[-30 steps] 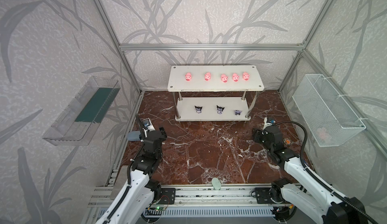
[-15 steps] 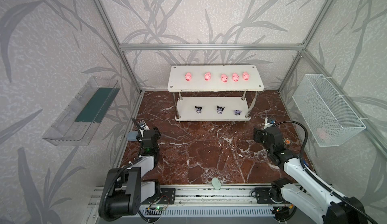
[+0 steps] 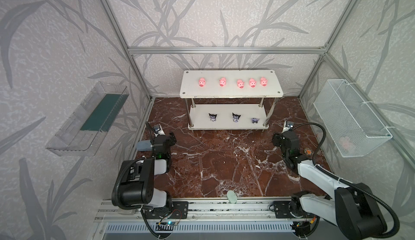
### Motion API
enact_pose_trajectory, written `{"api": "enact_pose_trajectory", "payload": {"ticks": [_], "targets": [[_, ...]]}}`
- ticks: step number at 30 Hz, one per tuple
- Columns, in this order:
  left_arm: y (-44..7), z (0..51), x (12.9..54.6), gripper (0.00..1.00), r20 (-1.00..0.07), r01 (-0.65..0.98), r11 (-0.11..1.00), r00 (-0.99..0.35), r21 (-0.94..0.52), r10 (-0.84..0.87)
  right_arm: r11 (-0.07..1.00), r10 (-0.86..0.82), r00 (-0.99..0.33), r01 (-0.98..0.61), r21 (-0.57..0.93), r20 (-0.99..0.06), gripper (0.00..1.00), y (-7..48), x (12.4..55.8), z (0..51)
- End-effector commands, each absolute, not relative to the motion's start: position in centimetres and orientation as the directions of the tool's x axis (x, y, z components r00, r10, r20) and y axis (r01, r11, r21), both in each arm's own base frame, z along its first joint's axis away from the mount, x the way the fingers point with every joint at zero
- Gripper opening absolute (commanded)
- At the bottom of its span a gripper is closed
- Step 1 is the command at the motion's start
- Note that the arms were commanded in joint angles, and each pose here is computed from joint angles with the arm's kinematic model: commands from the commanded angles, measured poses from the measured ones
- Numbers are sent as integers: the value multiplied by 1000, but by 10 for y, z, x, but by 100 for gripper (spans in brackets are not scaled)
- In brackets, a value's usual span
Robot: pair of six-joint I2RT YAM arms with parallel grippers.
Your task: Place and organize the plastic toys onto the shelf
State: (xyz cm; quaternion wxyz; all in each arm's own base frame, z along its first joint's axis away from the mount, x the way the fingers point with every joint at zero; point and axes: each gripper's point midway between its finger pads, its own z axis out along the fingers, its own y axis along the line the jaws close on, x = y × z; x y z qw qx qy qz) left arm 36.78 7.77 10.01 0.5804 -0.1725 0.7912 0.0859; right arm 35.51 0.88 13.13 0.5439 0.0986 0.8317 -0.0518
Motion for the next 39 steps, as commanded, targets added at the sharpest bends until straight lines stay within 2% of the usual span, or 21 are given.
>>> {"api": "enact_pose_trajectory", "payload": {"ticks": [1,4,12,15,20,21,23,26,28,39], "targets": [[73,111,377,82,-960,-338,940,-243,-50,-138,967,65,-316,255,-19,-947,70,-4,369,144],[67,104,382,82,-958,-307,951,-261,-37,-122,966,27,-338,252,-63,-941,71,-9,371,135],[64,99,387,82,-956,-304,953,-276,-13,-101,971,-45,-251,218,-102,-967,74,-8,378,125],[63,99,387,99,-956,-304,952,-275,-11,-99,979,-65,-250,169,-110,-966,76,0,383,112],[62,98,386,100,-959,-301,954,-267,-13,-98,988,-82,-263,104,-113,-961,83,11,386,106],[62,98,386,100,-958,-301,954,-268,-13,-98,988,-82,-284,100,-114,-955,89,12,386,97],[63,99,386,100,-959,-302,953,-266,-13,-97,988,-105,-236,87,-129,-966,95,15,389,101],[62,98,386,99,-959,-299,954,-267,-12,-96,989,-98,-278,82,-125,-956,99,16,387,97],[61,98,385,100,-960,-294,956,-262,-14,-94,988,-110,-237,83,-133,-965,99,16,389,101],[61,99,386,99,-960,-292,956,-263,-12,-93,989,-118,-252,62,-138,-961,99,20,389,99]]}}
